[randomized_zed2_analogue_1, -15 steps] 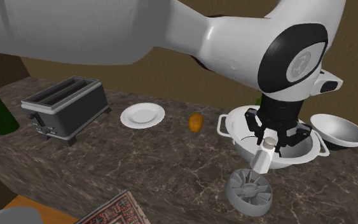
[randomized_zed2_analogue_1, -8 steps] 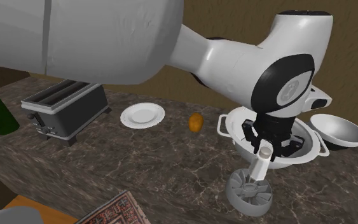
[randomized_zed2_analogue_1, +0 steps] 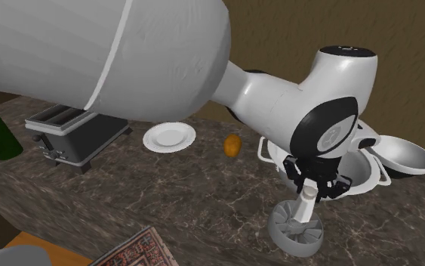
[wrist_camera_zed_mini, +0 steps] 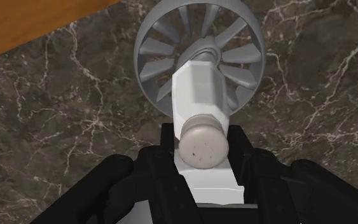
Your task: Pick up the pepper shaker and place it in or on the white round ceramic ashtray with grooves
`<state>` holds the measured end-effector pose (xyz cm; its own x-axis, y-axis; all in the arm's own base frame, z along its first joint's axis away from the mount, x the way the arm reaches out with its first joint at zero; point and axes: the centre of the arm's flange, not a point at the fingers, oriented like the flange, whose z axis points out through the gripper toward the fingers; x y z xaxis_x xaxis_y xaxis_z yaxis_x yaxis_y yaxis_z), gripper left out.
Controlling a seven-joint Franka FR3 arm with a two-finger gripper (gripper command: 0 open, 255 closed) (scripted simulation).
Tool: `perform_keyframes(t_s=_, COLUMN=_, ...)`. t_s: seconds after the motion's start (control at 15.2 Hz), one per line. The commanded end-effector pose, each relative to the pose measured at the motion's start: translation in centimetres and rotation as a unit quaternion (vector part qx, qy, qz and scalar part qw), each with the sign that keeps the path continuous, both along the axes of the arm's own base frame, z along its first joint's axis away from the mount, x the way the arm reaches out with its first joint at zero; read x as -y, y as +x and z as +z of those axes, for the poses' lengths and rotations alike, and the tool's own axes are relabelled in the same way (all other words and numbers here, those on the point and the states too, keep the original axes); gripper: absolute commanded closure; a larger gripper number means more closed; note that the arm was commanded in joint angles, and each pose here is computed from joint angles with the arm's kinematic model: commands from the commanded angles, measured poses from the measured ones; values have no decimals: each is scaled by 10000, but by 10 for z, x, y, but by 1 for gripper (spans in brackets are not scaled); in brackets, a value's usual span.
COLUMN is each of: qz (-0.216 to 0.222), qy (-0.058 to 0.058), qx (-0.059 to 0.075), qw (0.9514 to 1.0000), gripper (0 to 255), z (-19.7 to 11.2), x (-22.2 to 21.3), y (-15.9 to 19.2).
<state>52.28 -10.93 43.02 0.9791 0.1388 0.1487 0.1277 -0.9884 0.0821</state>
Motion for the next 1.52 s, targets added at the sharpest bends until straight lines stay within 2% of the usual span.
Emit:
perform_keyframes(t_s=0.0, qz=0, qy=-1, qx=4, qw=10000, gripper=255, z=-10, x=1, y=0)
perform_keyframes(t_s=0.59, qz=0, qy=-1, qx=4, qw=10000, gripper=255, z=-18, x=1, y=0)
perform_keyframes(t_s=0.66, qz=0, qy=-1, qx=4, qw=10000, gripper=0, z=-18, x=1, y=0)
perform_keyframes(t_s=0.99, qz=0, qy=-1, qx=4, qw=10000, gripper=0, z=-18, x=1, y=0)
perform_keyframes(t_s=1.25, qz=0, qy=-1, qx=4, qw=10000, gripper=0, z=32, x=-2, y=-8)
perform_keyframes(t_s=1.45, qz=0, qy=-1, qx=4, qw=10000, gripper=0, z=32, x=-2, y=-8)
